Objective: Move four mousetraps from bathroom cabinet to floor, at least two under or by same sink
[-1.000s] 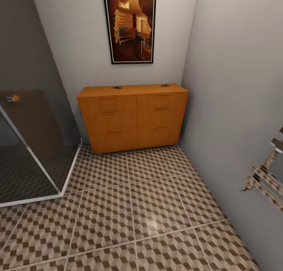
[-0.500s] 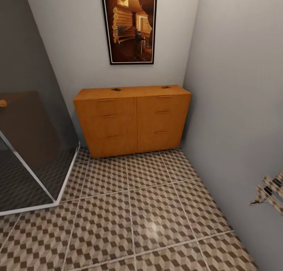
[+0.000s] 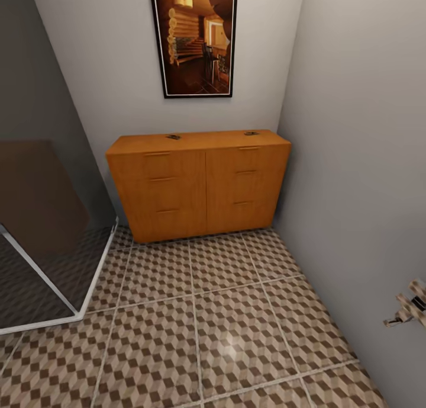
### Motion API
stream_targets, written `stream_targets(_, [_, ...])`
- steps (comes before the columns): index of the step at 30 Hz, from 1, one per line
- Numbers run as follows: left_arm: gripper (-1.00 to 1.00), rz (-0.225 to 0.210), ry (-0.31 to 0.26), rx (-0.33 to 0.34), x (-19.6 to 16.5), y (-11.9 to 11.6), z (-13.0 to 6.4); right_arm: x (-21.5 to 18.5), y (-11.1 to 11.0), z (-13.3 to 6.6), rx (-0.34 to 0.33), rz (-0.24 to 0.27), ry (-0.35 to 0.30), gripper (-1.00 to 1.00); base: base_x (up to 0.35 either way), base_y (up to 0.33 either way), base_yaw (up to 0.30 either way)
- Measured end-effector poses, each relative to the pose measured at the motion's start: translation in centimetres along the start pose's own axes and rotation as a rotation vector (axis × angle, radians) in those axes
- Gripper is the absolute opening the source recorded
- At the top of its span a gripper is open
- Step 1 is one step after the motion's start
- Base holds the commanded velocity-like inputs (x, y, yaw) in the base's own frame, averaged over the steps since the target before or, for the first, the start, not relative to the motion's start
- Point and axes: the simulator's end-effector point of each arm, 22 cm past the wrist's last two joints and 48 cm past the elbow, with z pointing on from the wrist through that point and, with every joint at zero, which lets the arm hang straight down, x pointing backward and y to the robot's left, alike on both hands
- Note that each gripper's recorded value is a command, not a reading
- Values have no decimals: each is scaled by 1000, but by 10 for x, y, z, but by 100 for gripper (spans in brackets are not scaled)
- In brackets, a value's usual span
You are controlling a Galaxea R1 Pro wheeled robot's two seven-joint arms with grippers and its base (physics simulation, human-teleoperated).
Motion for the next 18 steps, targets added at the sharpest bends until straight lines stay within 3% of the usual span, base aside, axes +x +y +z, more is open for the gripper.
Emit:
stream_targets(6, [100, 0, 0, 1, 0, 0, 0, 7, 16, 0, -85, -3, 10, 100, 105, 0, 0])
stream_targets(13, [100, 0, 0, 1, 0, 0, 0, 8, 64, -10, -321, -1, 10, 100, 94, 0, 0])
stream_targets(14, [100, -1, -1, 1, 0, 0, 0, 9, 74, -14, -390, 0, 11, 100, 97, 0, 0])
stream_targets(18, [100, -2, -2, 0, -1, 1, 0, 10, 79, -19, -462, 1, 12, 100, 113, 0, 0])
